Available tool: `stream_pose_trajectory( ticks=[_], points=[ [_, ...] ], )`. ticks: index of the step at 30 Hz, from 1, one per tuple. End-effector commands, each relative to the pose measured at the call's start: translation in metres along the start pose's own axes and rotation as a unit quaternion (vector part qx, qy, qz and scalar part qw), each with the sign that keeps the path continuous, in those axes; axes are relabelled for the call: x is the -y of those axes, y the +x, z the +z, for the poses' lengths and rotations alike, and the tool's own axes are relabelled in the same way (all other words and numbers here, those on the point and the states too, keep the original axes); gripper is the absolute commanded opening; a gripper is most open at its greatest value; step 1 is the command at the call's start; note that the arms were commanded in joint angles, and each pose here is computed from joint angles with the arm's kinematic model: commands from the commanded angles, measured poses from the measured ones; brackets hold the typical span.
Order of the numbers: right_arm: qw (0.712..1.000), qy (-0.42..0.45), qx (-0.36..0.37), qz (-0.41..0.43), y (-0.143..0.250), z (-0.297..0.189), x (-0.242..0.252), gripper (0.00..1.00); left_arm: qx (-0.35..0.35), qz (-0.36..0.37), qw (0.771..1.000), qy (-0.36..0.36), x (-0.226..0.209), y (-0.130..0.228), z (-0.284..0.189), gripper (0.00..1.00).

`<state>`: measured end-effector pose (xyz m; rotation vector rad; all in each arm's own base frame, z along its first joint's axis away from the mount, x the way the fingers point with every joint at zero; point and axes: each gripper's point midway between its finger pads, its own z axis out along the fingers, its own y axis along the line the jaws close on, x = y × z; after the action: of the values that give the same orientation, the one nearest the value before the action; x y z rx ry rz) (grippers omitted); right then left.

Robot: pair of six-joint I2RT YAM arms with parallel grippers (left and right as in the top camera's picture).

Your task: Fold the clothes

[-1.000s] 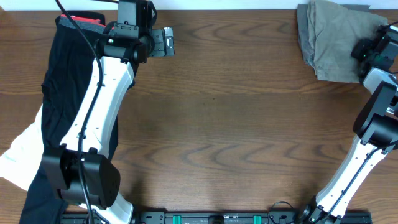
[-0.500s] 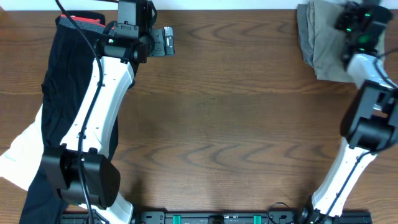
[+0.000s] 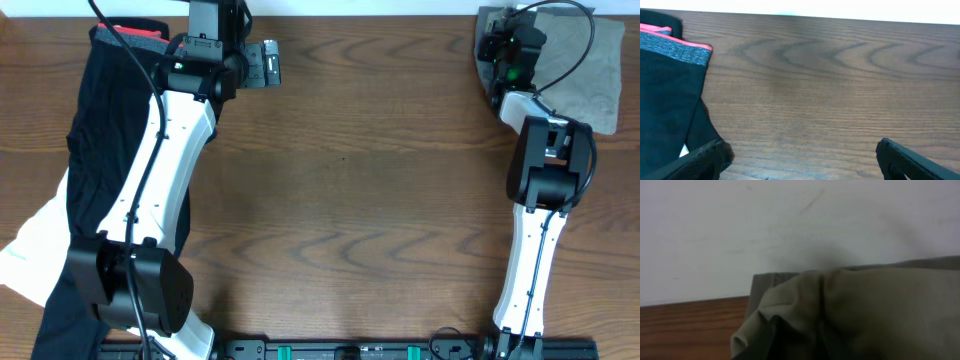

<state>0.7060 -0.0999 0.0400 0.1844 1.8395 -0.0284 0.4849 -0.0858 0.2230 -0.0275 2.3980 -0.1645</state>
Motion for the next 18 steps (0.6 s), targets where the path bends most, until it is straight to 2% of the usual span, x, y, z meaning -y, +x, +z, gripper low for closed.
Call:
stream_pose_trajectory(
  ticks=[1,6,12,15,18],
  points=[
    [0.999,0.007,-0.032,0.016,0.031,0.009,0.010,0.22,-0.008,0.002,1.000,-0.009,-0.005,0.005,0.008,0.98],
    [1.000,-0.014,-0.017,0.014,0.005,0.009,0.002,0.27,-0.008,0.002,1.000,-0.009,-0.005,0.005,0.008,0.98],
    [0.999,-0.049,0.009,0.013,-0.078,-0.012,-0.013,0.36,-0.007,0.002,1.000,-0.009,-0.005,0.005,0.008,0.98],
    [0.998,-0.060,0.025,-0.002,-0.130,-0.035,-0.020,0.59,-0.008,0.002,1.000,-0.009,-0.005,0.005,0.008,0.98],
    [0.998,-0.066,0.024,-0.006,-0.183,-0.072,-0.028,0.97,-0.009,0.002,1.000,-0.009,-0.005,0.006,0.008,0.98]
  ],
)
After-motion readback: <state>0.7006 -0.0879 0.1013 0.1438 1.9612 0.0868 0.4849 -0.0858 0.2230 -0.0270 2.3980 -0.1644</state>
